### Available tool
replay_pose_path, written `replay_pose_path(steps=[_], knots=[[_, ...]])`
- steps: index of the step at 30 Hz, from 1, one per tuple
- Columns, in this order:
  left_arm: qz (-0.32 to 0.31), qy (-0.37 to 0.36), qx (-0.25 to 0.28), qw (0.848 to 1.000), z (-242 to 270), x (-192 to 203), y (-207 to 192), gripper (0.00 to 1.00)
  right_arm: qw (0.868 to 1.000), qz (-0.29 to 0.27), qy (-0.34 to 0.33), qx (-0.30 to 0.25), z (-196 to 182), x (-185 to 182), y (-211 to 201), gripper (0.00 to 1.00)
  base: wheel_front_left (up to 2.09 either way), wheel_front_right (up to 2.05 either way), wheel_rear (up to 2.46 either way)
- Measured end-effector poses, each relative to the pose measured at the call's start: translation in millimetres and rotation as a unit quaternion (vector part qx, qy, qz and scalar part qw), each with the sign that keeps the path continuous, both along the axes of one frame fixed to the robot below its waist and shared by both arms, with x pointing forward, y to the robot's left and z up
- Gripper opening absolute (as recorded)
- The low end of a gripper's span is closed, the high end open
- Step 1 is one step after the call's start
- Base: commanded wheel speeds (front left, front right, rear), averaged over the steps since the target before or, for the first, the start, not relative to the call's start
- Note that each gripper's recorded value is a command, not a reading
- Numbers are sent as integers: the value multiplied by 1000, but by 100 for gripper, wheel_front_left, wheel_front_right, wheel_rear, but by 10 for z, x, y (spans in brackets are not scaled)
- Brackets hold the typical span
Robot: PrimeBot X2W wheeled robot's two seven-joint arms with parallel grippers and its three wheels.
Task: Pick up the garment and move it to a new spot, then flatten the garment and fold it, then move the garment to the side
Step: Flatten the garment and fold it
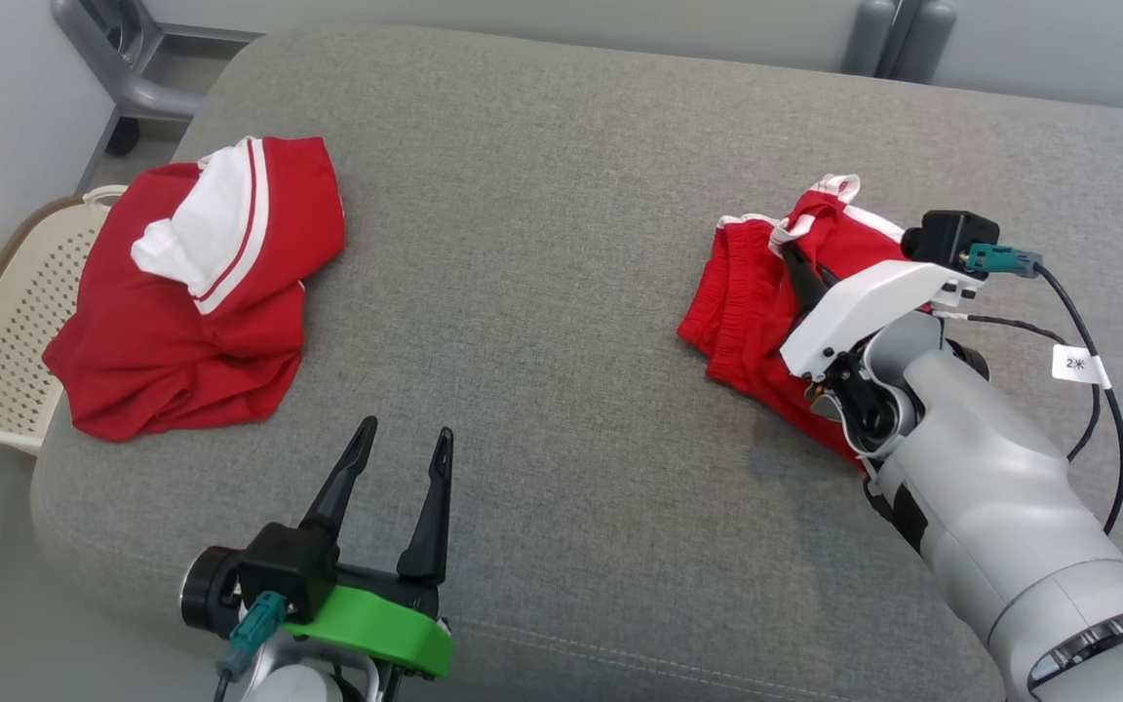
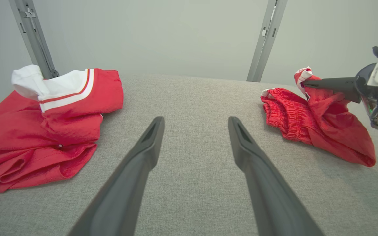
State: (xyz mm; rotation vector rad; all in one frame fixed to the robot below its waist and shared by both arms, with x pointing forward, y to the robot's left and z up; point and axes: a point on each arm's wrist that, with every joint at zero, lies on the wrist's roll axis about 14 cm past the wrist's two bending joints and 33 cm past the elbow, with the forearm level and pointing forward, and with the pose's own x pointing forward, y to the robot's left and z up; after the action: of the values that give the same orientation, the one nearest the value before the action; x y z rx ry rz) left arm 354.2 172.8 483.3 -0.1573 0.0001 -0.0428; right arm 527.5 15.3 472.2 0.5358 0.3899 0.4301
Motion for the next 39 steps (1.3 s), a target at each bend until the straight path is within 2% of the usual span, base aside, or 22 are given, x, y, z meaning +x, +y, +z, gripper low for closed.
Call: replay_pose_path(steps=[2,3,5,6,13,20,27,30,36,38,39], knots=[[2,1,-1,1000,-1,13,10,100,1000,3,2,0,-24,9,55,0,0,0,0],[4,2,-2,1000,-9,14,19,100,1000,5,2,0,-33,11,84,8,0,0,0],[8,6,-1,1000,-29,13,32,100,1000,10,3,-2,-54,6,123,52,0,0,0],[8,6,-1,1000,-35,14,31,100,1000,13,1,-4,-56,0,132,100,0,0,0],[3,1,-1,1000,-8,48,2,100,999,10,-49,9,207,12,103,100,0,0,0],[-12,-7,3,1000,32,78,-79,100,994,-16,-105,17,416,0,-267,100,0,0,0],[-19,-10,4,1000,46,81,-123,100,990,-68,-124,-17,368,-13,-920,100,0,0,0],[-20,-12,4,1000,56,89,-124,100,987,-80,-125,-55,275,-32,-1166,100,0,0,0],[-22,-10,6,1000,40,103,-119,100,984,-69,-122,-108,94,-80,-1228,100,0,0,0],[-21,-8,6,1000,28,106,-114,100,984,-64,-117,-118,27,-92,-1199,48,0,0,0],[-21,-7,6,1000,21,106,-113,100,984,-60,-114,-121,-9,-102,-1171,4,0,0,0]])
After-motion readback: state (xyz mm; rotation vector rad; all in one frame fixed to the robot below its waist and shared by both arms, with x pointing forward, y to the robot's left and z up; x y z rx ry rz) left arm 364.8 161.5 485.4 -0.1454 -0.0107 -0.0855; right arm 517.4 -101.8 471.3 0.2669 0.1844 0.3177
